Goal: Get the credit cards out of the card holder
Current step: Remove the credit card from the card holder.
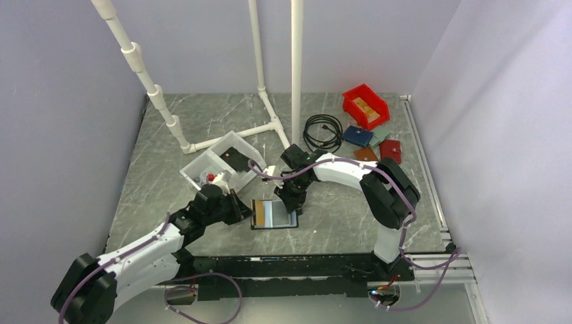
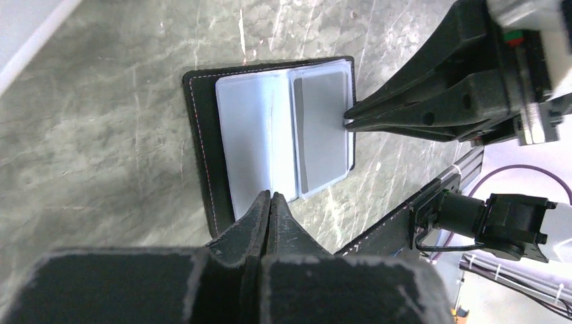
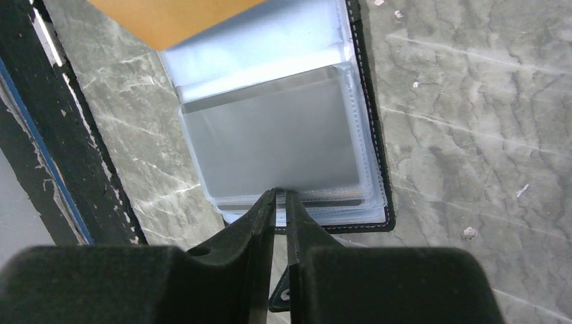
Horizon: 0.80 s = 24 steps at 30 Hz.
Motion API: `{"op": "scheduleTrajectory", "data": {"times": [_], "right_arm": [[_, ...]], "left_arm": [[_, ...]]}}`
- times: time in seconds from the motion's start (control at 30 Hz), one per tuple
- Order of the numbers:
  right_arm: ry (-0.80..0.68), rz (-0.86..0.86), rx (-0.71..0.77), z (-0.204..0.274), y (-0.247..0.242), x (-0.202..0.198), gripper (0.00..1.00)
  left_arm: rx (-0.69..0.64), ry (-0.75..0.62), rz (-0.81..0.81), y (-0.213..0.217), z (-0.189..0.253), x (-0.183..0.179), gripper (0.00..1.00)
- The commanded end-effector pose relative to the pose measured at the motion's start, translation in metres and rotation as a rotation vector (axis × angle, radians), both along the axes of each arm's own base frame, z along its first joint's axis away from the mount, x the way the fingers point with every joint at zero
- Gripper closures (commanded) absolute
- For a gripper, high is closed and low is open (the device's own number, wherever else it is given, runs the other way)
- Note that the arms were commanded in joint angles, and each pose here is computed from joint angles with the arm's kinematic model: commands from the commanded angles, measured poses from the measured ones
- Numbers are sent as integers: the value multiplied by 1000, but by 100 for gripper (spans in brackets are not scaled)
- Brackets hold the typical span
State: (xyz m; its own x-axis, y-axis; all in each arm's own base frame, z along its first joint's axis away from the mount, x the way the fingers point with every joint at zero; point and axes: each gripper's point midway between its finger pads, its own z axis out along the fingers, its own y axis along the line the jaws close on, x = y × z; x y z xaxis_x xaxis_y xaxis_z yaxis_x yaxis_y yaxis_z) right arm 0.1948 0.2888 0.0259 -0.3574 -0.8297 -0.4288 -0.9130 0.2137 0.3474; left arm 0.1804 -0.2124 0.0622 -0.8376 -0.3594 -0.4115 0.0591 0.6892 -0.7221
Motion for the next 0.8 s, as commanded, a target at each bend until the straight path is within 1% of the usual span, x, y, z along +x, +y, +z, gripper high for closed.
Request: {"op": "scheduleTrajectory", "data": {"times": [0.0,0.17,0.33,0.63,0.77], "right_arm": [[-9,81,-31,-7,-12,-15,83],[-35,124,63,23,-7,-19,76],[-66,147,126,46,-9,-19,68],[-98,167,212,74,-18,-19,62],[-115,186,248,86,-24,-21,57]], "left_arm": [[77,-42,14,14,19,3,100],[92,-101,-55,10,40,3,100],[97,-161,-124,3,55,6,100],[64,-253,-251,-17,77,10,100],[58,-286,-287,-23,85,13,100]]}}
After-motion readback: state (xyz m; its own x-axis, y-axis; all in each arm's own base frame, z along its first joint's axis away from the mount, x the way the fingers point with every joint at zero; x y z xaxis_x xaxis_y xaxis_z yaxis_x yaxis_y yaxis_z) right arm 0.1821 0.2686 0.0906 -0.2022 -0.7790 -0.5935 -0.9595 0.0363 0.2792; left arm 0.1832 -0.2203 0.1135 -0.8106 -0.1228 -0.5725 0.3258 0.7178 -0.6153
